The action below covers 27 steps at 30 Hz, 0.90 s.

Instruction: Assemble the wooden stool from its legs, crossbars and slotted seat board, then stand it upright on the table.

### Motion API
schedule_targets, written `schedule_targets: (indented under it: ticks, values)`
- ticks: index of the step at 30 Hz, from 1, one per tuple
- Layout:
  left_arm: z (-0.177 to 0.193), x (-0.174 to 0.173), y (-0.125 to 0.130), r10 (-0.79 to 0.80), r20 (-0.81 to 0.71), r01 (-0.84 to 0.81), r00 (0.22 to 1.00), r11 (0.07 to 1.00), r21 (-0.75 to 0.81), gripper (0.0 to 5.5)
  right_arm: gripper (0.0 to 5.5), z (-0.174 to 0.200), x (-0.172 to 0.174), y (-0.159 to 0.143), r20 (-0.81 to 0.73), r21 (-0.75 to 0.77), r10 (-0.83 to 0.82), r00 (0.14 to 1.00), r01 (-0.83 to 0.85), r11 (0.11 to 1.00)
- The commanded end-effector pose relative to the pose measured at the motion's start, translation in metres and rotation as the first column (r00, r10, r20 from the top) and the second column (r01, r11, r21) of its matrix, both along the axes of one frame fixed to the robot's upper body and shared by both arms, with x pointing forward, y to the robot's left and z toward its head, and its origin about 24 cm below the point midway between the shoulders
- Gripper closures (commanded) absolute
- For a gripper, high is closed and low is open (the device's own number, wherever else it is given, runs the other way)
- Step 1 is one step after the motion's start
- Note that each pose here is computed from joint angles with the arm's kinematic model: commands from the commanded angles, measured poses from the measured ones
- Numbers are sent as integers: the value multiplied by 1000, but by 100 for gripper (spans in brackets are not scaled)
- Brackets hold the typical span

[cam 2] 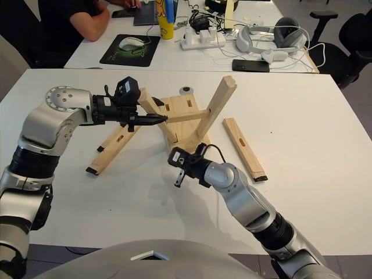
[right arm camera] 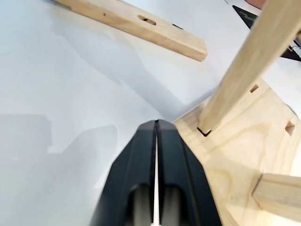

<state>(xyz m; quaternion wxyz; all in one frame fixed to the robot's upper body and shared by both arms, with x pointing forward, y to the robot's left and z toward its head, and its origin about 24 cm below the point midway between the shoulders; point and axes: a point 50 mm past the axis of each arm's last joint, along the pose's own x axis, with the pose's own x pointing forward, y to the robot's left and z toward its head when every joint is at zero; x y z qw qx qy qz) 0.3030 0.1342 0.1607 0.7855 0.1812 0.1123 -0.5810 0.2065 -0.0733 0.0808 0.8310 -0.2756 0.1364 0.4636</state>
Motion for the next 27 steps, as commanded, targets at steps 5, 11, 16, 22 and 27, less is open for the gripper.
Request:
schedule_targets:
  ticks: [5, 11, 16, 22, 27]
  values:
    - [-35, -5, 13, 17, -129, 1, 992, 991, 133, 344, 550, -5, 18, -29, -6, 66, -152, 988, 153, 986]
    - [-19, -1, 11, -36, -119, 48, 992, 994, 101, 344, 550, -28, 30, -33, 2, 52, -253, 968, 252, 966]
    - [-15, -1, 7, -84, -140, 98, 987, 991, 94, 344, 550, -42, 36, -11, 20, 60, -315, 949, 313, 948]
    - [-10, 3, 7, -117, -145, 133, 982, 985, 108, 344, 550, -47, 53, -4, 94, 36, -476, 875, 475, 879]
    - [-8, 9, 4, -124, -124, 139, 984, 983, 123, 344, 550, -58, 55, -6, 49, -49, -509, 860, 511, 858]
